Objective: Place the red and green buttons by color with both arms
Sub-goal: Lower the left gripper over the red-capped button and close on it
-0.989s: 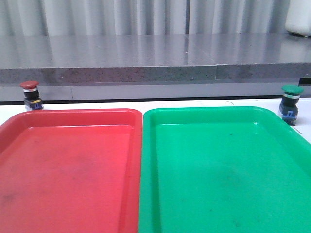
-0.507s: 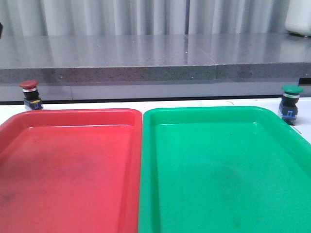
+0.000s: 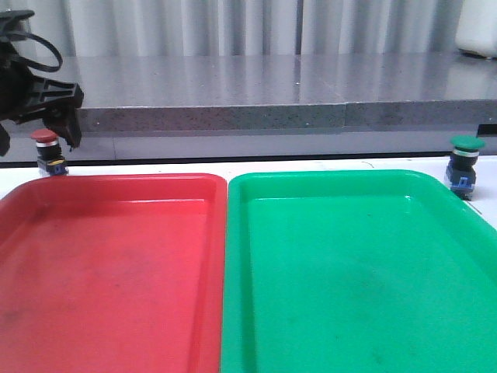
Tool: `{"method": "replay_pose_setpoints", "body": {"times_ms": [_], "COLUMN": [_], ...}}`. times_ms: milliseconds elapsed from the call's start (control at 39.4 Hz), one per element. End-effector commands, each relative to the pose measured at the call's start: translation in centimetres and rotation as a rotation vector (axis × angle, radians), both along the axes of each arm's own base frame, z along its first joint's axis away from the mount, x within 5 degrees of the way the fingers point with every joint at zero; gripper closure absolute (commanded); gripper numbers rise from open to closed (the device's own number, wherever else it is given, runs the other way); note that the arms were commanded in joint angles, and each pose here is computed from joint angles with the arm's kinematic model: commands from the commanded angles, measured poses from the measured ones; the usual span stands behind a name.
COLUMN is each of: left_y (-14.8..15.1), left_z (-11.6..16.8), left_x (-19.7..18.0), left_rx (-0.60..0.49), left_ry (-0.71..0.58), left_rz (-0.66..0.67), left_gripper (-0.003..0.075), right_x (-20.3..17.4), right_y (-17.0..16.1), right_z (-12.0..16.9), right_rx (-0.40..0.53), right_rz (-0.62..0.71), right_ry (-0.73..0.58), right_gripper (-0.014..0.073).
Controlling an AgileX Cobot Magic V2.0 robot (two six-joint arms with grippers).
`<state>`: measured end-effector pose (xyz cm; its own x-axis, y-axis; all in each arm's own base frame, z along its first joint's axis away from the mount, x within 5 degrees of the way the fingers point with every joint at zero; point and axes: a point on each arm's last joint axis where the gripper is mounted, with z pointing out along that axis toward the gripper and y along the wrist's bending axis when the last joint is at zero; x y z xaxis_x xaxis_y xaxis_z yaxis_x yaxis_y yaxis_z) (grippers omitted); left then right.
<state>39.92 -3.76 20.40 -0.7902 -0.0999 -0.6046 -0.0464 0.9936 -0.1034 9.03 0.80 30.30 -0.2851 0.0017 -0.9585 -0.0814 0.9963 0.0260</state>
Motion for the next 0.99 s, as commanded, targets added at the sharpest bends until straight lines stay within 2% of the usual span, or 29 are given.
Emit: {"method": "replay_pose_setpoints", "body": {"times_ms": [0, 330, 964], "left_y": [0.2, 0.1, 1.5], "left_z": [1.9, -0.1, -3.5], "left_x": [1.4, 3.7, 5.1], "left_rx": [-0.033, -0.057, -0.052], "left_ry": [-0.121, -0.286, -0.323], "left_rz": [0.03, 0.036, 0.063], "left_gripper": [0.0104, 0.0104, 0.0111], "right_x": [0.3, 0.3, 0.3], "right_y": [0.0, -0.1, -0.1], "right_z": [1.8, 1.8, 1.7], "right_rx": [0.0, -0.003, -0.005], "right_rz": [-0.005, -0.006, -0.005], "right_ry": [-0.103, -0.102, -0.097], "right_gripper": [-0.005, -0.005, -0.005]}}
